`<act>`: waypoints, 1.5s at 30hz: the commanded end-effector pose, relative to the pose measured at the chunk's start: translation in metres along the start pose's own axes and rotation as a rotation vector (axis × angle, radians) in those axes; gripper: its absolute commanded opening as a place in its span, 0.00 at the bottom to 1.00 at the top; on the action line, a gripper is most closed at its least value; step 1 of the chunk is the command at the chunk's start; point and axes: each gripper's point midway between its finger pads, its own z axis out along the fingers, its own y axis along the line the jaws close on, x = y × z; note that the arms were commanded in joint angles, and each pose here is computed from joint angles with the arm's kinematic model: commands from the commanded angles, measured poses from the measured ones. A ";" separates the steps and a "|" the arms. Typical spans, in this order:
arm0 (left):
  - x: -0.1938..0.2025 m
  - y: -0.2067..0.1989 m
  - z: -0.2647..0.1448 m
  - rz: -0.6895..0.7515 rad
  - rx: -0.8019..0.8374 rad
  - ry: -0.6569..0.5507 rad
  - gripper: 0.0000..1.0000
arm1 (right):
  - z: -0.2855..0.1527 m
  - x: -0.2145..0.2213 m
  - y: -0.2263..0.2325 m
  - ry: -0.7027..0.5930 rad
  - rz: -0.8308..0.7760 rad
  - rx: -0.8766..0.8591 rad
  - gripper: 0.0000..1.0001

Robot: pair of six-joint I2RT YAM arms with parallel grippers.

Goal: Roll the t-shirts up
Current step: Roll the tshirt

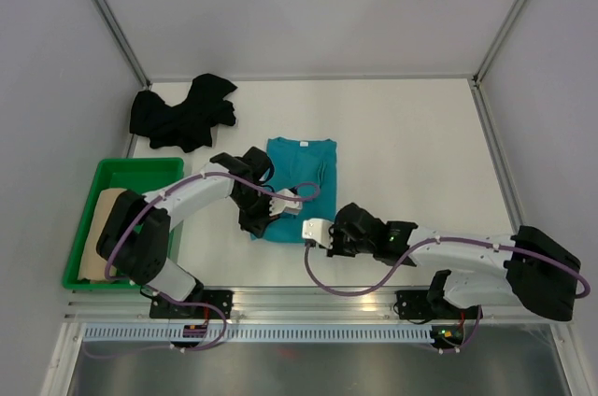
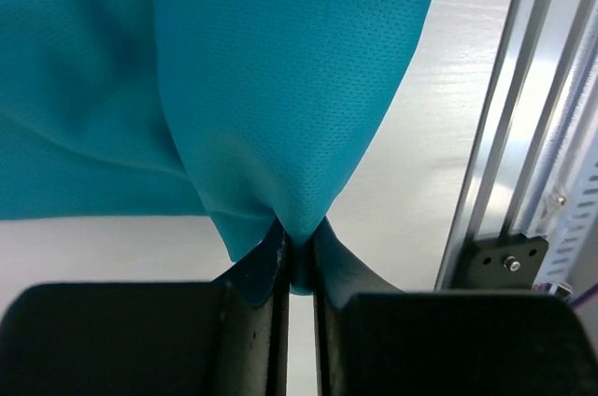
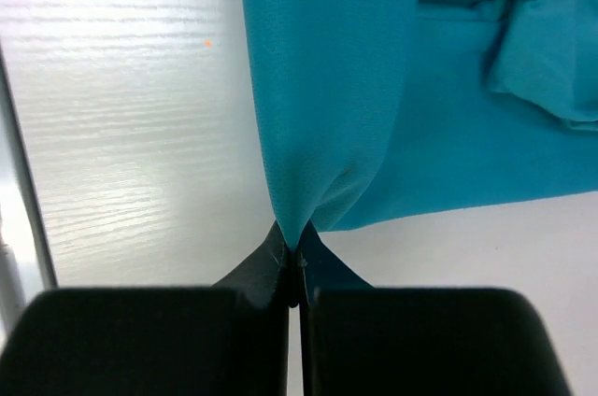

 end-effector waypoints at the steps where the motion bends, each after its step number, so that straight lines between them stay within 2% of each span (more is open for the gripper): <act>1: -0.007 -0.011 -0.017 0.077 0.074 -0.062 0.13 | -0.017 -0.027 0.012 -0.144 0.096 -0.182 0.00; 2: -0.006 -0.003 -0.018 0.054 0.064 -0.067 0.15 | -0.017 -0.029 0.008 -0.160 0.114 -0.187 0.00; 7: -0.017 0.022 -0.019 -0.047 -0.020 -0.096 0.43 | -0.009 -0.019 -0.015 -0.164 0.265 -0.252 0.00; 10: -0.021 0.018 -0.025 -0.053 -0.052 -0.138 0.58 | -0.004 -0.016 -0.021 -0.153 0.302 -0.266 0.00; 13: -0.026 0.012 -0.032 -0.043 -0.079 -0.182 0.64 | -0.006 -0.016 -0.026 -0.170 0.331 -0.274 0.00; 17: -0.023 0.023 -0.022 -0.094 -0.135 -0.190 0.67 | -0.007 -0.013 -0.032 -0.179 0.358 -0.278 0.00; 23: -0.011 0.025 -0.002 -0.137 -0.105 -0.150 0.66 | -0.007 -0.016 -0.034 -0.174 0.367 -0.297 0.00; 24: -0.011 0.024 -0.001 -0.136 -0.099 -0.149 0.62 | -0.008 -0.016 -0.036 -0.173 0.371 -0.296 0.01; 26: -0.010 0.024 0.000 -0.140 -0.091 -0.150 0.47 | -0.010 -0.020 -0.038 -0.159 0.393 -0.308 0.00; 27: -0.013 0.025 -0.001 -0.137 -0.093 -0.159 0.28 | -0.011 -0.020 -0.037 -0.153 0.411 -0.325 0.00; 28: -0.014 0.026 -0.003 -0.137 -0.096 -0.165 0.21 | -0.015 -0.023 -0.038 -0.138 0.432 -0.336 0.00; 30: -0.019 0.026 -0.007 -0.117 -0.098 -0.188 0.15 | -0.018 -0.028 -0.033 -0.119 0.508 -0.385 0.00; 33: -0.020 0.020 -0.011 -0.089 -0.063 -0.209 0.13 | -0.022 -0.032 -0.020 -0.092 0.619 -0.456 0.00; 37: -0.017 0.013 -0.010 -0.080 0.002 -0.204 0.12 | -0.028 -0.038 0.000 -0.121 0.749 -0.560 0.00; 42: -0.011 0.013 -0.006 -0.074 0.047 -0.170 0.13 | -0.032 -0.032 -0.004 -0.093 0.885 -0.560 0.00; 44: -0.013 0.018 -0.002 -0.084 0.060 -0.167 0.13 | -0.026 -0.019 -0.006 -0.042 0.958 -0.534 0.06; 45: -0.019 0.023 -0.004 -0.085 0.055 -0.180 0.13 | -0.023 -0.011 -0.011 -0.026 0.995 -0.507 0.13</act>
